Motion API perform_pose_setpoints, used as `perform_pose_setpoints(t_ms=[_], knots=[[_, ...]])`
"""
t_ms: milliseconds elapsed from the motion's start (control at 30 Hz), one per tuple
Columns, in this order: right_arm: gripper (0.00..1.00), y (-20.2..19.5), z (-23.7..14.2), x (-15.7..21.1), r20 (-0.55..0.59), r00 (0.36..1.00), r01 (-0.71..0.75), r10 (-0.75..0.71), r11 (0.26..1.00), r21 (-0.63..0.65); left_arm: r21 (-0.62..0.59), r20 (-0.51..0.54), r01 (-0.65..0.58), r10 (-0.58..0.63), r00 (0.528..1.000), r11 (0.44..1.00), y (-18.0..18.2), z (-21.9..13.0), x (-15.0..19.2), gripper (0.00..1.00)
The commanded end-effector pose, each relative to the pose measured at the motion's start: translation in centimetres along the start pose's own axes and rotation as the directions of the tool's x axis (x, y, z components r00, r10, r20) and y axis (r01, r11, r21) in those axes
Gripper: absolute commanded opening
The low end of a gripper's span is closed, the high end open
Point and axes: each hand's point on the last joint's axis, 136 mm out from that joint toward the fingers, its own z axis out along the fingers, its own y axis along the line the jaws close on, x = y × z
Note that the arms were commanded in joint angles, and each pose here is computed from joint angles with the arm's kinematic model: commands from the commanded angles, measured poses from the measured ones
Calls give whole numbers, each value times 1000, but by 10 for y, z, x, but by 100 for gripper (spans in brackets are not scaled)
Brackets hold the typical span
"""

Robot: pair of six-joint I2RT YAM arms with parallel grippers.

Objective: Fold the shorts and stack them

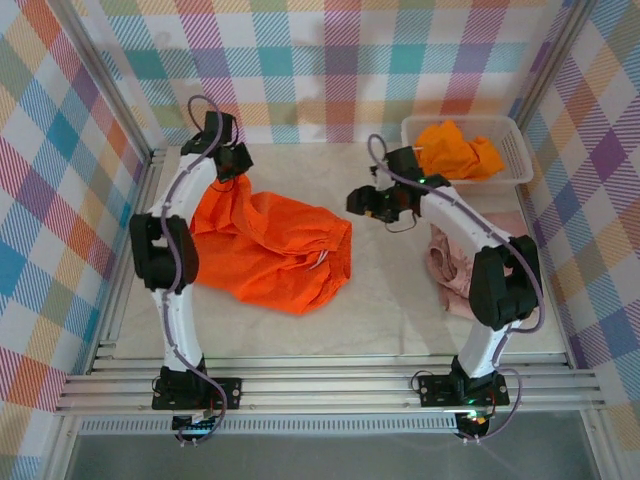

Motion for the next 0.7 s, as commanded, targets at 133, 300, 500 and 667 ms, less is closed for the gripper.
perform_pose_setpoints(t_ms=[133,300,500,667], knots=[[76,31,31,30,-71,997,25,-28,999,-45,90,31,51,-54,998,995,-19,-13,-41,2],[81,12,57,53,-102,995,22,-12,994,106,93,13,47,-49,999,995,-15,-8,-31,2],[80,4,83,66,-116,985,-120,128,990,73,105,16,42,-44,999,994,-14,-11,-25,2],[77,10,101,64,-124,973,-195,196,981,17,108,12,40,-41,999,993,-14,-11,-24,2]])
